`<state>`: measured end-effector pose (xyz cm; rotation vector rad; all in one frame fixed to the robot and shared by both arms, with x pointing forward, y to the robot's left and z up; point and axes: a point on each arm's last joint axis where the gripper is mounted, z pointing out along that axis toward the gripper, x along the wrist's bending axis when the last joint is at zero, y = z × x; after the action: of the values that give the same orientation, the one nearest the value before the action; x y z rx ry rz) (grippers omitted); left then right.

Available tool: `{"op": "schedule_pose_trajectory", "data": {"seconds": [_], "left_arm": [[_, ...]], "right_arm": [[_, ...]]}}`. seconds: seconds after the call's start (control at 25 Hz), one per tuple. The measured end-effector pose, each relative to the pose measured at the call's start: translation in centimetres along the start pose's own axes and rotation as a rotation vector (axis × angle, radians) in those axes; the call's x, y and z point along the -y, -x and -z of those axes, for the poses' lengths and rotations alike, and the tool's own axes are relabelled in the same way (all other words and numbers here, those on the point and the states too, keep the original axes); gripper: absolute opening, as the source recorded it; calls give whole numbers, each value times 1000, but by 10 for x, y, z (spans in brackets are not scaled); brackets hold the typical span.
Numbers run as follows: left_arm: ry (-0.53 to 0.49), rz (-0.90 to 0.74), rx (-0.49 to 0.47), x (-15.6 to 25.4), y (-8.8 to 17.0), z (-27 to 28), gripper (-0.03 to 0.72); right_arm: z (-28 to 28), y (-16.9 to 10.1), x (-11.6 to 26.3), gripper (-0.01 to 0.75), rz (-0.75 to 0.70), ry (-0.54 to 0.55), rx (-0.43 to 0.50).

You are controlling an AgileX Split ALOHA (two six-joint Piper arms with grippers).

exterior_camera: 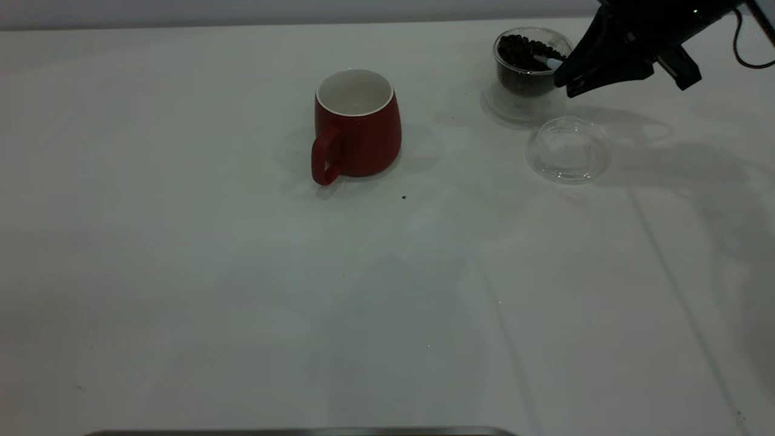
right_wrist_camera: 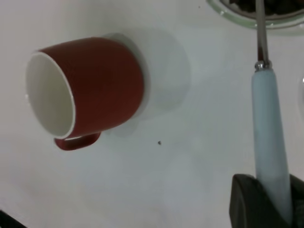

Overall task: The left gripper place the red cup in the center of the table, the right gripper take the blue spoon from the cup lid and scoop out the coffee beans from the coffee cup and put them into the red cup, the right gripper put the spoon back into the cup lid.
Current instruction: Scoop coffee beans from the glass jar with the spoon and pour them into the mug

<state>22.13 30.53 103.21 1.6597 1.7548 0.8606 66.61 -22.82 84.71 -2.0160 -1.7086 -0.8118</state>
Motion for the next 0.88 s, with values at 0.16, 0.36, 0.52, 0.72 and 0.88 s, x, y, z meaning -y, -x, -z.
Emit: {"op": "schedule_pose_trajectory", "data": {"seconds": [0.16, 0.36, 0.52, 0.72, 0.88], "left_arm": [[0, 0, 0, 0, 0, 0, 587], [0, -1, 0, 0, 0, 0, 587], [0, -2, 0, 0, 0, 0, 587], [0, -3, 0, 0, 0, 0, 587], [1, -3, 0, 0, 0, 0, 587]], "right_arm": [[7, 7, -2, 113, -15, -4, -17], [9, 11, -3, 113, -29, -16, -49], [4, 18, -1, 113, -50, -33, -84], [0, 24, -2, 113, -74, -33, -137], [-1, 32, -2, 113, -105, -39, -183]]}}
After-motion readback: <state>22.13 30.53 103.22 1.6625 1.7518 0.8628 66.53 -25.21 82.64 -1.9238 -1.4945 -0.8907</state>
